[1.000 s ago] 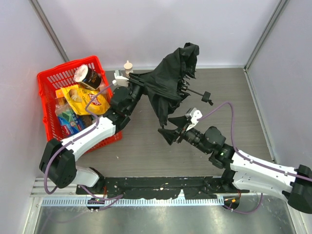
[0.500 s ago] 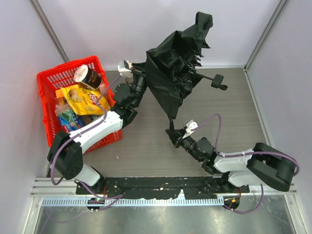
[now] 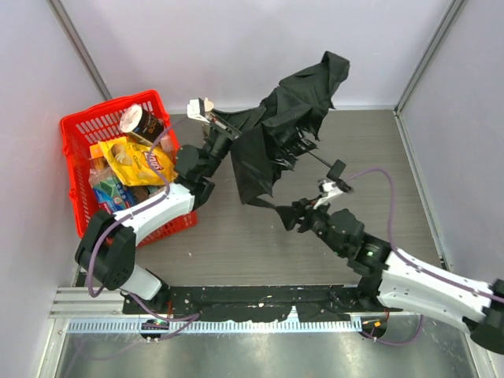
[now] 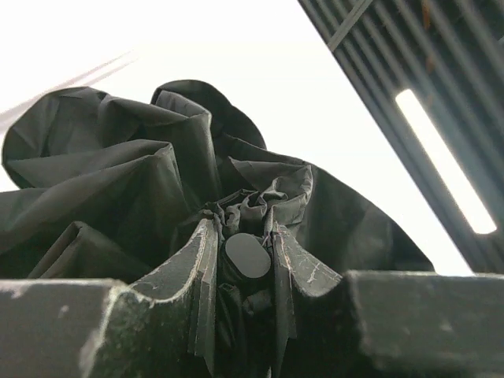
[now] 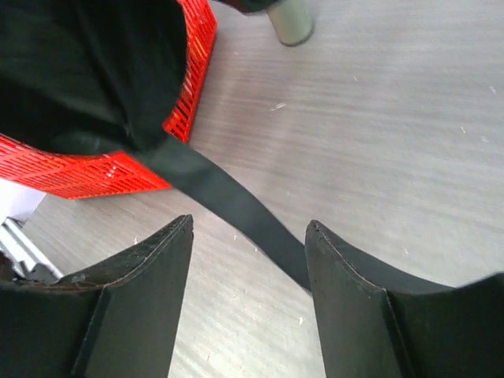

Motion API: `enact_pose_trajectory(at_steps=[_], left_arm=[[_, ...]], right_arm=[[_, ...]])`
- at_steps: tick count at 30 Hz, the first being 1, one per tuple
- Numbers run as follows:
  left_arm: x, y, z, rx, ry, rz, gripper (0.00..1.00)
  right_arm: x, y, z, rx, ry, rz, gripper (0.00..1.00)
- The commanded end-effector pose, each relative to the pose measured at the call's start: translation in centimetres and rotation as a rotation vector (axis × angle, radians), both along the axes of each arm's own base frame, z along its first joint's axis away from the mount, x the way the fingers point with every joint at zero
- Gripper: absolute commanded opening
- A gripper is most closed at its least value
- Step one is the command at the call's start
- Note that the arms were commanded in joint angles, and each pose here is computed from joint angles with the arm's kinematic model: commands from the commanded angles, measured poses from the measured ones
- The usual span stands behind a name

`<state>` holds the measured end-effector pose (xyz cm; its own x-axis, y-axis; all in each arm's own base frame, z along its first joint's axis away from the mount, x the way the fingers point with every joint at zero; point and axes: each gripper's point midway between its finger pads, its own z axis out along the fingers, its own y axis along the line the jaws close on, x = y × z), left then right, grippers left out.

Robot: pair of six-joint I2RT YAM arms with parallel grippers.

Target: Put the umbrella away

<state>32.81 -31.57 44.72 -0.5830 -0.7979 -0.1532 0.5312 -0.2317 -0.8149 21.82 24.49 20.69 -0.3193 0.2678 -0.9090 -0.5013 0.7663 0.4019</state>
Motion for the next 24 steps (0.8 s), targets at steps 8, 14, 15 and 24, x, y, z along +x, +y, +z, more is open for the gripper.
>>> enact_pose_trajectory(at_steps=[8,14,15,24], left_arm=[[-0.3,5.9,2.4,0.358,-0.493,0.214,0.0],[-2.3,7.2,1.2,0.471,-0.621,0.353,0.0],[-2.7,7.4,1.2,0.479,-0.646,0.371,0.0],[-4.4,7.8,1.0,0.46,-0.752,0.422,0.0]], right_arm=[[-5.7,-8.1,-0.6,0.106,0.367,-0.167,0.61],[-5.6,-6.3,13.2,0.198,0.141,-0.011,0.61],[-5.2,-5.6,13.7,0.179,0.145,-0.008,0.62],[-3.6,-5.2,23.5,0.479,0.104,-0.073,0.72]])
